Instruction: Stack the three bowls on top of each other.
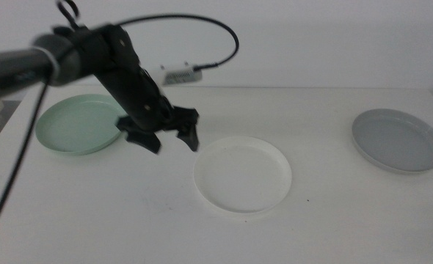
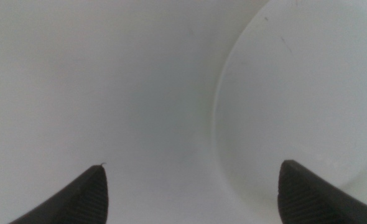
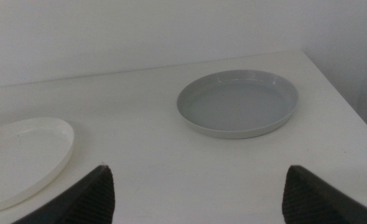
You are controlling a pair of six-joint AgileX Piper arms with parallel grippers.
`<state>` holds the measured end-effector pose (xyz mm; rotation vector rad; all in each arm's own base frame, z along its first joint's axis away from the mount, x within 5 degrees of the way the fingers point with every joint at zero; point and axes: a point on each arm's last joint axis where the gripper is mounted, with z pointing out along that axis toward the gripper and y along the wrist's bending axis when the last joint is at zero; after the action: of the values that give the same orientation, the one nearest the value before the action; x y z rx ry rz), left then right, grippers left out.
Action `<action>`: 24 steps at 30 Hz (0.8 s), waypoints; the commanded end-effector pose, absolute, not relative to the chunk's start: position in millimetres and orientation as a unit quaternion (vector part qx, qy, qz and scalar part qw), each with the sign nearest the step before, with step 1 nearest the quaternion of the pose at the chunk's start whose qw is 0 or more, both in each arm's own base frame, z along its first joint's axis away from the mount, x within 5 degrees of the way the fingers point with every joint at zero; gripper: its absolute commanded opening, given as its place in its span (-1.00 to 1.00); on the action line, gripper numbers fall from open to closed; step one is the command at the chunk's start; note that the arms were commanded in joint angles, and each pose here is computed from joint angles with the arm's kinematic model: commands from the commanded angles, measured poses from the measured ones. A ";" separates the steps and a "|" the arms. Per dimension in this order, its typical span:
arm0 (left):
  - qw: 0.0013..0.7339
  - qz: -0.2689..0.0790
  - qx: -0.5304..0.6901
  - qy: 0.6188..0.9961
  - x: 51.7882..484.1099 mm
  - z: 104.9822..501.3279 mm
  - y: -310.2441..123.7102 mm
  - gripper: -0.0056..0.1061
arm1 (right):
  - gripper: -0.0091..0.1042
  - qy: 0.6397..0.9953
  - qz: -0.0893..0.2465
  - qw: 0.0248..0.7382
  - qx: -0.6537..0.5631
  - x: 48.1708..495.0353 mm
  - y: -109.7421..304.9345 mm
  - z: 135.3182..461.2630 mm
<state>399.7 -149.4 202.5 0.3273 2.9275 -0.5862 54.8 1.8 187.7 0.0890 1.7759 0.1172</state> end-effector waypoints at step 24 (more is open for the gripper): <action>0.193 -0.045 -0.055 0.979 383.5 305.8 54.5 0.78 | 0.78 0.772 0.049 0.632 0.043 54.7 1.2 187.5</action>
<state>375.8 42.5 305.9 -0.1305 2.7822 -0.0969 54.8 1.8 187.7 0.0958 1.7757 0.1227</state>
